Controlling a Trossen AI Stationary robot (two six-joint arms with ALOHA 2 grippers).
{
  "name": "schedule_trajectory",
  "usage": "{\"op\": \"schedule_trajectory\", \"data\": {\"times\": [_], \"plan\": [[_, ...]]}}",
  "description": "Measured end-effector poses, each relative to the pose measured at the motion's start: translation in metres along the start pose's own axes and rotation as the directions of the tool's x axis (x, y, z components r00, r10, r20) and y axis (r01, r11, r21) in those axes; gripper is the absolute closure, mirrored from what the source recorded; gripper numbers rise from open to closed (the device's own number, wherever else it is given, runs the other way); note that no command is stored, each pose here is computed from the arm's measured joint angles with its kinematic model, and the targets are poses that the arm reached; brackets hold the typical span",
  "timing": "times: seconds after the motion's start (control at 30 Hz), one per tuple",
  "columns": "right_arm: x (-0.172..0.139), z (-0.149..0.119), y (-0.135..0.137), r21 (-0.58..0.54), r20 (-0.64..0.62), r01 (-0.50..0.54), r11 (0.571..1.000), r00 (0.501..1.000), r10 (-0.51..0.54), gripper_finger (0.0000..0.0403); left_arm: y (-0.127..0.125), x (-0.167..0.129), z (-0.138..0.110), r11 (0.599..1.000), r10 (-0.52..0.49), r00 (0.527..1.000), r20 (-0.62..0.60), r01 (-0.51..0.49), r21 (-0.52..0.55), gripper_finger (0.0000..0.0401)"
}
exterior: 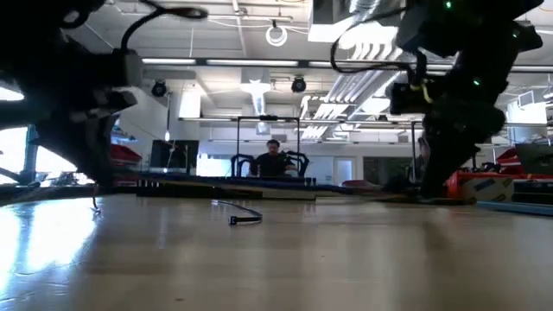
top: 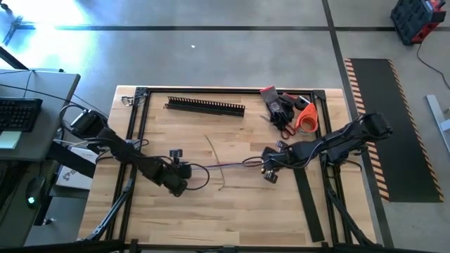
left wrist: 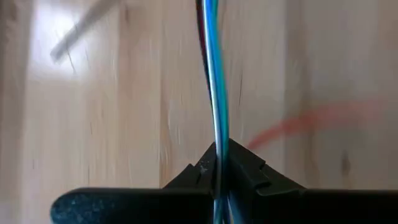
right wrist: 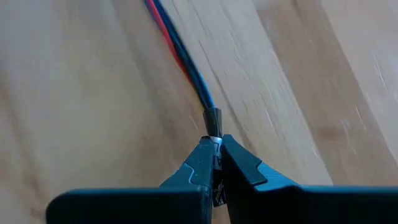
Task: Ziptie cables
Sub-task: Wrap the black zip tie around the cables
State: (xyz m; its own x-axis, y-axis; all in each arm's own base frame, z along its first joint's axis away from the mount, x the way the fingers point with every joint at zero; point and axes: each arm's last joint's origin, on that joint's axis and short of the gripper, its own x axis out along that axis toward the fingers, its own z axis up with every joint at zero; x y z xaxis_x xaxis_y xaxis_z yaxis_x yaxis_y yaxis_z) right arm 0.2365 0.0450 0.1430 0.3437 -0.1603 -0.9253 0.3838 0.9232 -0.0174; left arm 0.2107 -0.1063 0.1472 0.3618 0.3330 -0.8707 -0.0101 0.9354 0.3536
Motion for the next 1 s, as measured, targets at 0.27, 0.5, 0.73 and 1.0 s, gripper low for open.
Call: {"op": "schedule_trajectory", "data": {"times": [0.27,0.5,0.73,1.0], "plan": [[0.002,-0.011,-0.007,0.034,-0.076,0.066,0.997,0.995,-0.063,0.0383,-0.004,-0.003,-0.012,0.995,-0.064,0.990,-0.129,0.054,-0.081,0.0346],[-0.008,-0.009,-0.007,0.022,-0.126,0.079,0.997,0.989,-0.075,0.0291,-0.010,-0.010,-0.024,0.988,-0.029,0.985,-0.171,0.002,-0.155,0.0288],[-0.052,0.014,0.004,-0.013,-0.006,0.013,1.000,1.000,-0.014,0.0197,-0.017,-0.031,-0.025,0.960,-0.038,0.999,-0.027,0.029,-0.278,0.0280],[-0.061,0.056,0.045,-0.236,0.306,-0.340,0.910,0.863,0.402,0.0172,-0.027,-0.051,-0.014,0.916,0.025,0.954,0.299,0.098,-0.389,0.0281]]}}
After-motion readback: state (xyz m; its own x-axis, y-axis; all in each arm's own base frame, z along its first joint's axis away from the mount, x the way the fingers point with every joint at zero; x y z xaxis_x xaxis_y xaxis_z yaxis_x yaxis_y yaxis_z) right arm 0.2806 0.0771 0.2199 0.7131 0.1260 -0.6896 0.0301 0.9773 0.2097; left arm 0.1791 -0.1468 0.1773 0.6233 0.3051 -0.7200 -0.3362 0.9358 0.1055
